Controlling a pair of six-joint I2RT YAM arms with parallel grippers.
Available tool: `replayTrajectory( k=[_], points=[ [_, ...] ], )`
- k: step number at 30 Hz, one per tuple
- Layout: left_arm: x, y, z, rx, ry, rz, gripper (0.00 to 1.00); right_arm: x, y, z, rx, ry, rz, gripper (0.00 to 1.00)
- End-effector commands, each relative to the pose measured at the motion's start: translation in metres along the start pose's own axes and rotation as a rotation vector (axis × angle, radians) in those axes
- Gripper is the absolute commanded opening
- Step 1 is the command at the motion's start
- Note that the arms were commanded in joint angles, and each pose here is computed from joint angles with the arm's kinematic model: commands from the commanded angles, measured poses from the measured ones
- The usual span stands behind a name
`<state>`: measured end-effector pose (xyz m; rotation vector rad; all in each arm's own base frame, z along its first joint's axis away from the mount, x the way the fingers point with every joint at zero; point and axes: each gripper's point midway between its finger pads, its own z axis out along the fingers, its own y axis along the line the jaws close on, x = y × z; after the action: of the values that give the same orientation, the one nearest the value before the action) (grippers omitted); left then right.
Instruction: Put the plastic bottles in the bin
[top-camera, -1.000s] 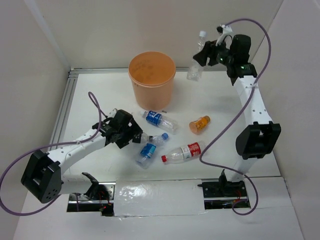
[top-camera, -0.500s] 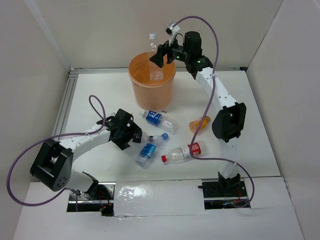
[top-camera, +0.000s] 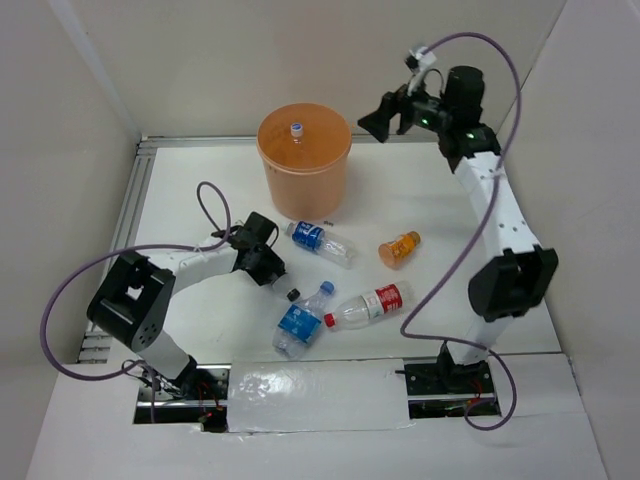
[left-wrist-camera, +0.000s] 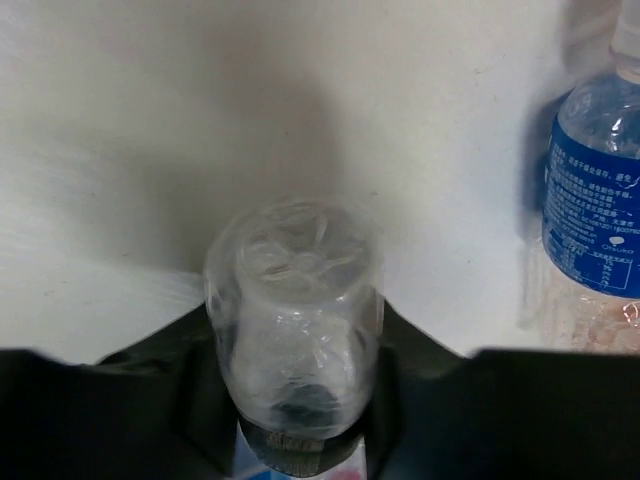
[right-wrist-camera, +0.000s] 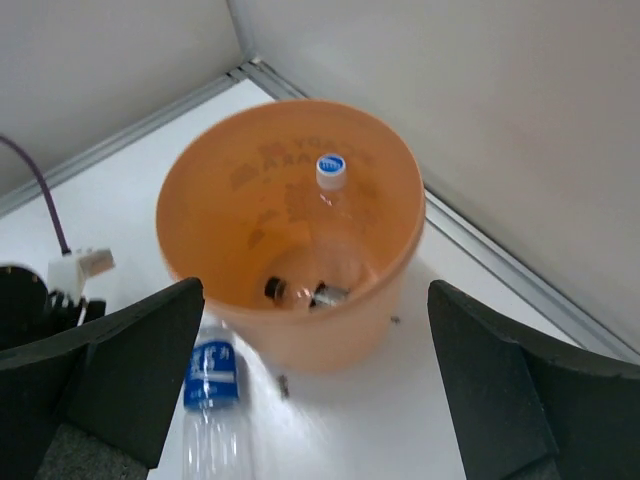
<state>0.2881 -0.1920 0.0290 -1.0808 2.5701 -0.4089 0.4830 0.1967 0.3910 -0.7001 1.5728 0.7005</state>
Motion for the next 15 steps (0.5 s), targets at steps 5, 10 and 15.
replayTrajectory(
  k=[5, 10, 15],
  points=[
    [-0.010, -0.033, -0.072, 0.162, -0.132, 0.203, 0.10, 0.074, 0.020, -0.099, 0.001, 0.179, -0.119, 0.78],
    [-0.038, -0.106, -0.190, 0.543, -0.344, 0.338, 0.09, 0.179, 0.024, -0.147, 0.034, 0.358, -0.116, 0.11],
    [-0.082, -0.183, -0.251, 0.695, -0.584, 0.366, 0.09, 0.238, 0.047, -0.167, -0.071, 0.452, -0.151, 0.83]
  ],
)
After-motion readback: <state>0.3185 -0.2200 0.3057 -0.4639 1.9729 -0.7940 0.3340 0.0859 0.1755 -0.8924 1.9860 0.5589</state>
